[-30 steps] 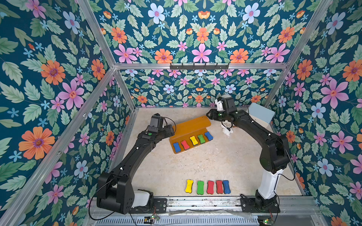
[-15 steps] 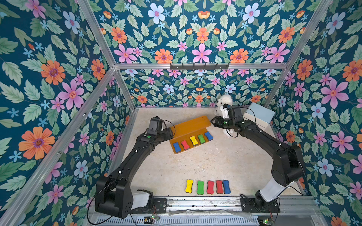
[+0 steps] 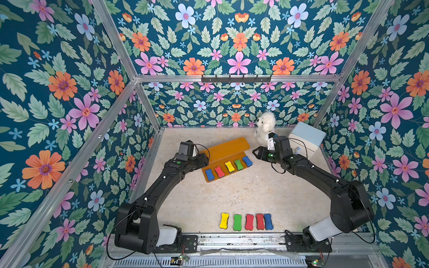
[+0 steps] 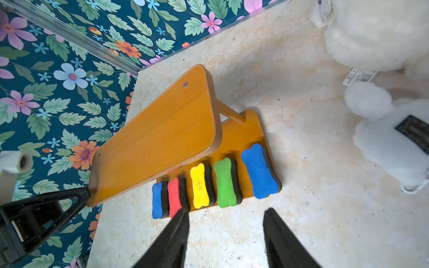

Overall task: Remove the whiteboard erasers from the shelf
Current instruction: Pick up the whiteboard eraser from the shelf.

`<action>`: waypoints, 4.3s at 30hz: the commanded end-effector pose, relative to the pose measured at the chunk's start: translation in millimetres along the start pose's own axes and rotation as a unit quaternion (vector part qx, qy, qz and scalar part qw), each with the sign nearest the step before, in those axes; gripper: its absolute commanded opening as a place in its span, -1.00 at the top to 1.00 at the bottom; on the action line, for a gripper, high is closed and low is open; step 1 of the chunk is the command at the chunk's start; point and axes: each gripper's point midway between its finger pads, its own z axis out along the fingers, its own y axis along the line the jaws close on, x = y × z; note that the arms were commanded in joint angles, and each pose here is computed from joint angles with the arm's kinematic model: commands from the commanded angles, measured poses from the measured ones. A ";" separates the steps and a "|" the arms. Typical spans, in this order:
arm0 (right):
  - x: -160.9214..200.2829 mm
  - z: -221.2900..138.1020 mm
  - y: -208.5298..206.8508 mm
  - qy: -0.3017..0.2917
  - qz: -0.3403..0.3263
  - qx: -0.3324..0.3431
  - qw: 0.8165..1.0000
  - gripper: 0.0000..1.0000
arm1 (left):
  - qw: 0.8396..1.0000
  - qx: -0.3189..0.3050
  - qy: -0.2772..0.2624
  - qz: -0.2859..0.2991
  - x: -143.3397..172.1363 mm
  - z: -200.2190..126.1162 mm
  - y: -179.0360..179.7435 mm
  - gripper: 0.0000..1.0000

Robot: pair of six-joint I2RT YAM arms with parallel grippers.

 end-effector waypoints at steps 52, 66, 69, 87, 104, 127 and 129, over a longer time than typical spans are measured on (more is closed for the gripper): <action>33.2 97.7 -63.6 0.069 0.019 -0.022 0.997 0.06 | 1.000 0.014 0.026 -0.009 6.4 24.2 2.5 -0.34; 40.2 91.5 -51.1 0.070 0.015 -0.031 0.997 0.06 | 1.000 0.020 0.023 -0.009 3.9 21.8 -0.1 -0.34; 37.2 91.0 -51.5 0.068 0.011 -0.026 0.997 0.06 | 0.999 0.020 0.024 -0.010 5.6 22.0 0.4 -0.34; 32.0 105.2 -50.8 0.078 -0.018 -0.005 0.997 0.06 | 0.999 0.025 0.026 -0.010 6.8 22.8 -0.9 -0.35; 48.9 113.4 -58.1 0.099 -0.013 0.000 0.995 0.27 | 0.999 0.023 0.027 -0.010 6.4 22.6 0.6 -0.35; 49.8 87.3 -44.6 0.074 0.029 -0.024 0.997 0.99 | 0.999 0.024 0.025 -0.008 5.3 18.8 0.8 -0.36; 47.4 80.5 -40.5 0.066 0.035 -0.025 0.997 0.99 | 0.999 0.026 0.026 -0.008 5.3 18.6 0.2 -0.36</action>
